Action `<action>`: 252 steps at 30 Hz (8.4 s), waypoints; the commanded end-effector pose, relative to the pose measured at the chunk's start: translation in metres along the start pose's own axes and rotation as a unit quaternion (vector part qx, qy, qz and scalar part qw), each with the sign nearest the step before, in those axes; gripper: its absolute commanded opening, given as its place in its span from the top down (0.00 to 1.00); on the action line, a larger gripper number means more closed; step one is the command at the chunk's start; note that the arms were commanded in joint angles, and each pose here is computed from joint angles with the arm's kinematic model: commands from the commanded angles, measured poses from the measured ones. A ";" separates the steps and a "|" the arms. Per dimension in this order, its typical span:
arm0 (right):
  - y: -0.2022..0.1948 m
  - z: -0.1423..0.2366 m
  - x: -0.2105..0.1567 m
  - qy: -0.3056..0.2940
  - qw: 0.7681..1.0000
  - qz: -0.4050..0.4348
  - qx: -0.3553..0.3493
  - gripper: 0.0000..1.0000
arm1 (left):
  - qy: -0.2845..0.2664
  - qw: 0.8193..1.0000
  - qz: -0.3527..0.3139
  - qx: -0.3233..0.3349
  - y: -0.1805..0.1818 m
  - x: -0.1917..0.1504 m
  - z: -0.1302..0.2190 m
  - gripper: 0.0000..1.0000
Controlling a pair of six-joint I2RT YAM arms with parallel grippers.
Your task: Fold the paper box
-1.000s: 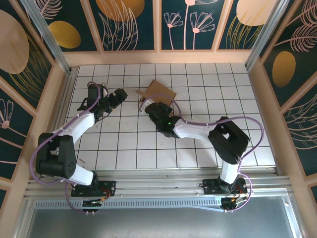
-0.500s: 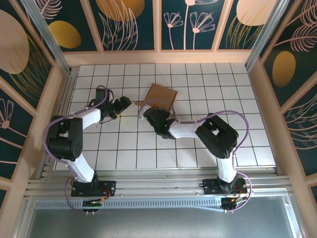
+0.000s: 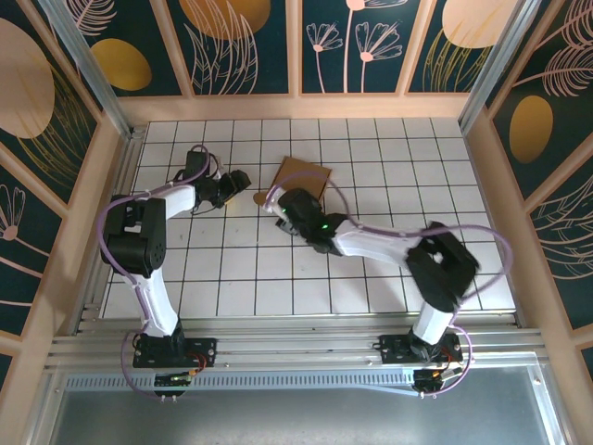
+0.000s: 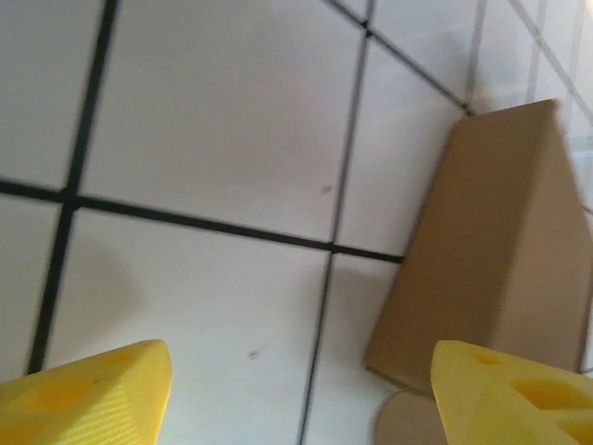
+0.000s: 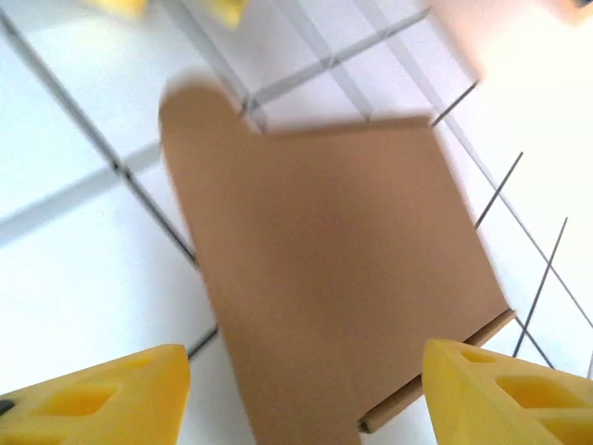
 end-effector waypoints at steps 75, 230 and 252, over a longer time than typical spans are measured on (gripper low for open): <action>-0.061 -0.034 -0.145 -0.053 0.730 -0.657 0.181 0.23 | 0.166 0.963 -0.101 -0.187 -0.199 -0.094 -0.039 0.44; 0.005 0.079 -0.057 0.126 0.874 0.281 0.375 0.52 | -0.333 0.888 -0.243 -0.202 -0.196 -0.043 0.280 0.05; -0.022 0.063 -0.022 0.059 0.915 0.266 0.298 0.01 | -0.305 0.904 -0.210 -0.212 -0.172 -0.053 0.261 0.02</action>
Point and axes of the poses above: each hand's point on the last joint's axis, 136 mm out from that joint toward the fingers, its own z axis back along the fingers, its own y axis along the line the jaws close on, x = y × z, the point moved 1 cm from there along z, back along the fingers, and after that the axes turned 15 degrees about z, right-handed, at the moved point
